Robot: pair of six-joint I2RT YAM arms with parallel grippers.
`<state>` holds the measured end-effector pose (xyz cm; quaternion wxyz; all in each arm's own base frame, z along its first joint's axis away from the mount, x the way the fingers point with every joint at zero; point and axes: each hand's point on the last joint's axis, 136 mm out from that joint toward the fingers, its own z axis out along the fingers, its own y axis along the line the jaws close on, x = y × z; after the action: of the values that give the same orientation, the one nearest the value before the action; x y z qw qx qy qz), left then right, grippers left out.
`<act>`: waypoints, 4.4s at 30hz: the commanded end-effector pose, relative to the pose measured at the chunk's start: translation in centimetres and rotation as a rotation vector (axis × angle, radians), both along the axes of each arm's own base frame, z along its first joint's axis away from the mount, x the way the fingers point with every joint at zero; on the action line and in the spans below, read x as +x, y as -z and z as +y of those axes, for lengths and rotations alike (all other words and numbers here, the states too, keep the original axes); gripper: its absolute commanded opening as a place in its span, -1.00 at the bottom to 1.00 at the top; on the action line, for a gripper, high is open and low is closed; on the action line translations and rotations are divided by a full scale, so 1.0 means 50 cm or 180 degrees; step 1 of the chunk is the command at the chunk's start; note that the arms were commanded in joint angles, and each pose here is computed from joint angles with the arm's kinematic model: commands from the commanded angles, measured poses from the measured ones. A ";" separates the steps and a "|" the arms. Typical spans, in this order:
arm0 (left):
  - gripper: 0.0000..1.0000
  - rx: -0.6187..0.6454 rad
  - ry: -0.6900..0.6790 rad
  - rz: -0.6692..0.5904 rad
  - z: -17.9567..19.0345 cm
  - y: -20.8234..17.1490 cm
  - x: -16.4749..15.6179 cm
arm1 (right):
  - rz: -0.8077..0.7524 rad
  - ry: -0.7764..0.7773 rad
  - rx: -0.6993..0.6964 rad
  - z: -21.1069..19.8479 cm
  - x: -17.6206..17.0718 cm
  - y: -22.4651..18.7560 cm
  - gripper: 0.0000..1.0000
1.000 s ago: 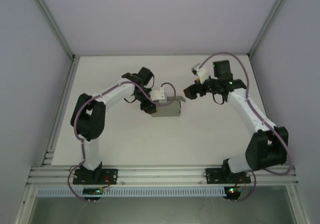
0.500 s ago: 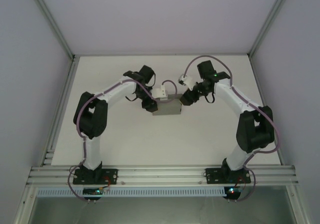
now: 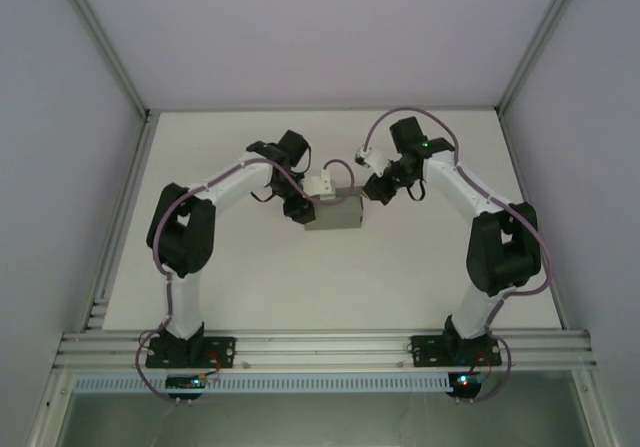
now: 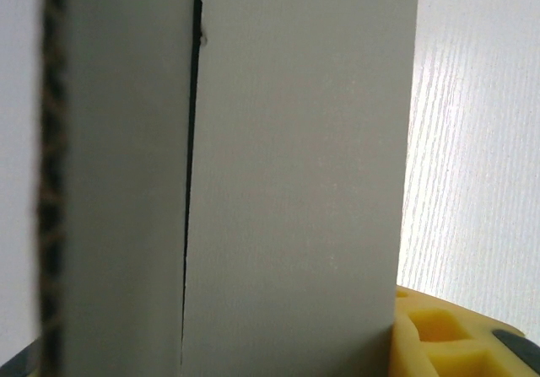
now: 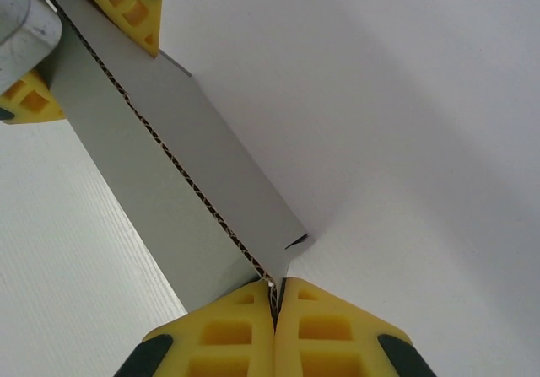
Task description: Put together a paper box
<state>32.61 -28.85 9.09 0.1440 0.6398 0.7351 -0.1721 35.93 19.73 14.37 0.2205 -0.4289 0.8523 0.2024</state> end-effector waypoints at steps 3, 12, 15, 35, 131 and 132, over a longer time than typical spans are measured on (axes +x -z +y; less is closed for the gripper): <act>-0.27 0.0142 -0.0064 0.0035 -0.005 0.030 0.000 | 0.0306 0.0568 0.0113 0.047 -0.016 -0.011 -1.00; -0.28 0.0153 -0.0118 0.0006 -0.012 0.034 0.008 | 0.0525 0.1765 0.0779 0.071 -0.014 -0.018 -1.00; -0.27 0.0116 -0.0119 -0.0025 -0.015 0.026 0.010 | 0.0532 0.1842 0.0806 0.064 -0.023 -0.007 -1.00; -0.27 0.0081 -0.0225 -0.0051 -0.017 0.017 0.011 | -0.0256 0.1610 0.0178 0.032 -0.083 0.137 -1.00; -1.00 -0.0278 -0.3629 0.0873 0.104 -0.047 -0.021 | -0.0556 0.2396 -0.0516 0.059 -0.114 0.133 -1.00; -1.00 -0.0240 -0.3670 0.0845 0.109 -0.043 -0.021 | -0.0565 0.2403 -0.0520 0.059 -0.114 0.133 -1.00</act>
<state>33.70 -23.50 13.69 0.1886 0.1017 0.9591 -0.1848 33.77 24.24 13.34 0.4142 -0.0788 0.9056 0.0461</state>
